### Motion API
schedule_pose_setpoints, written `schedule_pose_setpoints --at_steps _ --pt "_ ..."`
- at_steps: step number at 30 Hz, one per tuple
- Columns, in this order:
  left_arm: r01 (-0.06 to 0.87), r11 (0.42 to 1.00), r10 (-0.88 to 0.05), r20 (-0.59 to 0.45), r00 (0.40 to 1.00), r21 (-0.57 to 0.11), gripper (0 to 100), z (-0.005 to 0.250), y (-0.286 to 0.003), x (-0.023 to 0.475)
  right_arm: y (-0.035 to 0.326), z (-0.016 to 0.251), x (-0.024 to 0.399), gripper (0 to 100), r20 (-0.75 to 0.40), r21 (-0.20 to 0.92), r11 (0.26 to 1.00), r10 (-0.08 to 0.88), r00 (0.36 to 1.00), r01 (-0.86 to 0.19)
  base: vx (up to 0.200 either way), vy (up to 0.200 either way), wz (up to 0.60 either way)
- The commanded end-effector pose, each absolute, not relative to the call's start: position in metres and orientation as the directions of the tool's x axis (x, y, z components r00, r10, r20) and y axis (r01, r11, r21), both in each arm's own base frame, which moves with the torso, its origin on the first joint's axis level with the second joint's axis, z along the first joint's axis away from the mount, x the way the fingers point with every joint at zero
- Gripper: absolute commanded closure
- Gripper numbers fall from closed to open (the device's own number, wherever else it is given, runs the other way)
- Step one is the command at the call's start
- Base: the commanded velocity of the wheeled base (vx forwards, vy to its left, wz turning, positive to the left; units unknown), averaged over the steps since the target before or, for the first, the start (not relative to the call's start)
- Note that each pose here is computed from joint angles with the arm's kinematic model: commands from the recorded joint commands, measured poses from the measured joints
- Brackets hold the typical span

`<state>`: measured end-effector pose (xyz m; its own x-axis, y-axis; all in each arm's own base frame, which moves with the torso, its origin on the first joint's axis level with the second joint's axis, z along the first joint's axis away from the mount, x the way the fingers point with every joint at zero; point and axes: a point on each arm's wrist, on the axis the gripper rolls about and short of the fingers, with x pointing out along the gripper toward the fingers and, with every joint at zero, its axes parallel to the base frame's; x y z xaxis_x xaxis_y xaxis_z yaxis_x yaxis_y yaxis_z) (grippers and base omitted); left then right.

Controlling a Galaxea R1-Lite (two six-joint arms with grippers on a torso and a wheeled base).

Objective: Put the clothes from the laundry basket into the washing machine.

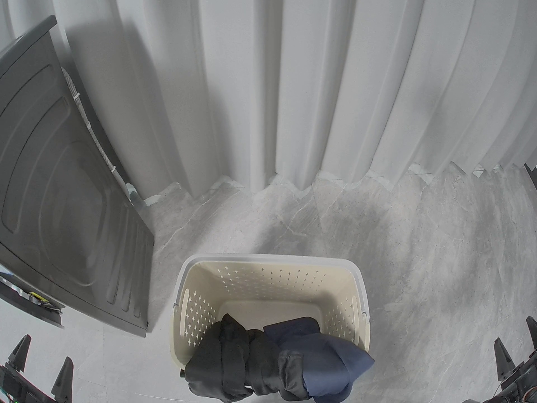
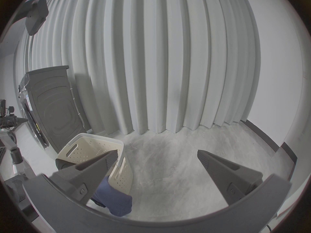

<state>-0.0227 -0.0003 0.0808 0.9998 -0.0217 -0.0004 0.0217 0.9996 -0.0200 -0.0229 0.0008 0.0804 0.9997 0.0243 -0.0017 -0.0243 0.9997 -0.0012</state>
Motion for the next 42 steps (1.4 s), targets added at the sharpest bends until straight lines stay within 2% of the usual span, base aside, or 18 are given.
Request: schedule_pose_setpoints --at_steps 1,21,27,42 --pt "0.021 1.000 -0.021 -0.002 1.000 -0.020 0 0.0760 -0.0003 -0.0227 0.0008 0.0756 -0.0229 0 -0.002 -0.001 1.000 0.025 1.000 -0.025 -0.200 0.000 0.00" --pt "0.020 1.000 -0.020 -0.002 1.000 -0.018 0 0.0760 -0.0003 -0.0227 0.0008 0.0756 -0.0229 0 -0.002 -0.001 1.000 0.025 1.000 -0.025 -0.200 0.000 0.00" --pt "0.021 1.000 -0.021 -0.002 1.000 -0.020 0 0.0760 -0.0003 -0.0227 0.0008 0.0756 -0.0229 0 -0.002 -0.001 1.000 0.025 1.000 -0.025 0.000 0.000 0.00" --pt "0.021 1.000 -0.021 -0.002 1.000 -0.021 0 0.0760 -0.0003 -0.0227 0.0008 0.0756 -0.0229 0 -0.002 -0.001 1.000 0.025 1.000 -0.025 0.000 0.200 0.00"
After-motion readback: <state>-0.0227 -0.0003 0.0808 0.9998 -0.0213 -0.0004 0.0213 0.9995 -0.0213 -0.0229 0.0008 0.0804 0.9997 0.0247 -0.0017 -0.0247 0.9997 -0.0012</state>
